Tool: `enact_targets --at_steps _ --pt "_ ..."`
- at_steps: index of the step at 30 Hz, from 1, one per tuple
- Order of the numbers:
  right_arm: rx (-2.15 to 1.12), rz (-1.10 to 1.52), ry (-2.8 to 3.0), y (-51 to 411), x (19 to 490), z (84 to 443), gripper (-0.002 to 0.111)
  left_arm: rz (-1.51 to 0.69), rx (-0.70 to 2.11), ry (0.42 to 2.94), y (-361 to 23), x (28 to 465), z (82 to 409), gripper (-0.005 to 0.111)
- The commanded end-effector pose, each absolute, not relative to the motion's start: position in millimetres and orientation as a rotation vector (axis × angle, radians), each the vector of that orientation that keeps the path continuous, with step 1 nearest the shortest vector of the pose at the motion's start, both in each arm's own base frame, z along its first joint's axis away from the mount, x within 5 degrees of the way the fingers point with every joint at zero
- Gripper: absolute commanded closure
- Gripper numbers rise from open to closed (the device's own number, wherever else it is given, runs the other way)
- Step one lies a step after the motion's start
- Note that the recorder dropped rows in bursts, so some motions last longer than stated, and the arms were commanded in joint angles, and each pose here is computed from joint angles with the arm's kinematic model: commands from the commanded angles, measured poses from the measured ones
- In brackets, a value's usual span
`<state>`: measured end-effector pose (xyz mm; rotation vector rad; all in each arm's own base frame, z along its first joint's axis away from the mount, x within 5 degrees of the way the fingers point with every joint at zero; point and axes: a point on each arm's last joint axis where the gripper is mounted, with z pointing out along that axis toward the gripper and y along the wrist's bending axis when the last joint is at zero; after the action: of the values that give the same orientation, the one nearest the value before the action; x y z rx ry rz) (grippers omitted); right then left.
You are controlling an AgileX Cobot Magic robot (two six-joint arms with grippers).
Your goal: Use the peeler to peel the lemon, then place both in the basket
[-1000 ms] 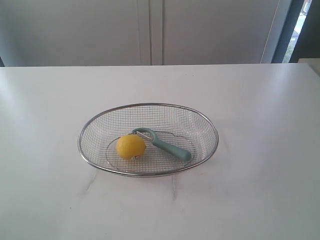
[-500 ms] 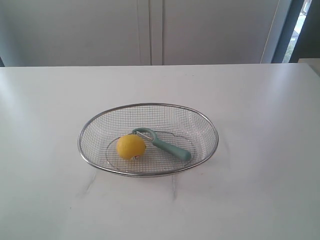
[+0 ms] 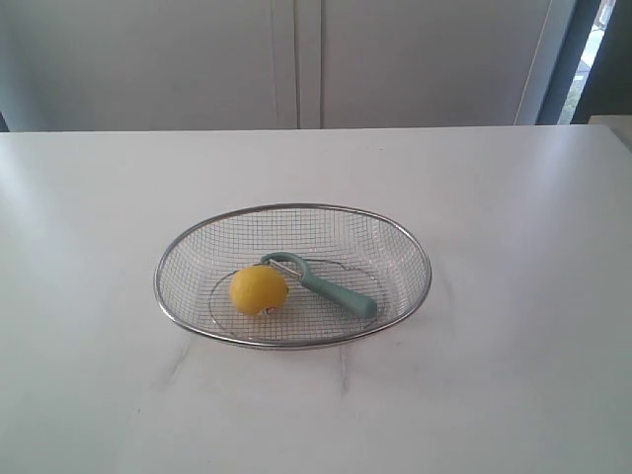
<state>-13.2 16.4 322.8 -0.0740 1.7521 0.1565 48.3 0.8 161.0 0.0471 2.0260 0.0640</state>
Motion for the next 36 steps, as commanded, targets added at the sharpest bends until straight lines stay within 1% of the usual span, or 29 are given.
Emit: enact_targets --at_steps 1,15,22,25,29,36 --pt "-0.060 0.139 1.802 15 -4 306 0.108 0.049 0.052 2.033 0 48 158 0.107" --pt "-0.020 -0.009 1.695 4 26 276 0.108 0.049 0.052 2.033 0 48 158 0.107" --pt "-0.002 -0.118 1.775 -2 38 242 0.108 0.049 0.052 2.033 0 48 158 0.107" --pt "-0.002 -0.118 1.808 -2 42 228 0.108 0.049 0.052 2.033 0 48 158 0.107" --pt "0.002 -0.123 1.766 -3 47 221 0.108 0.049 0.052 2.033 0 48 158 0.107" --pt "0.003 -0.118 1.831 -4 50 196 0.108 0.049 0.052 2.033 0 48 158 0.107"
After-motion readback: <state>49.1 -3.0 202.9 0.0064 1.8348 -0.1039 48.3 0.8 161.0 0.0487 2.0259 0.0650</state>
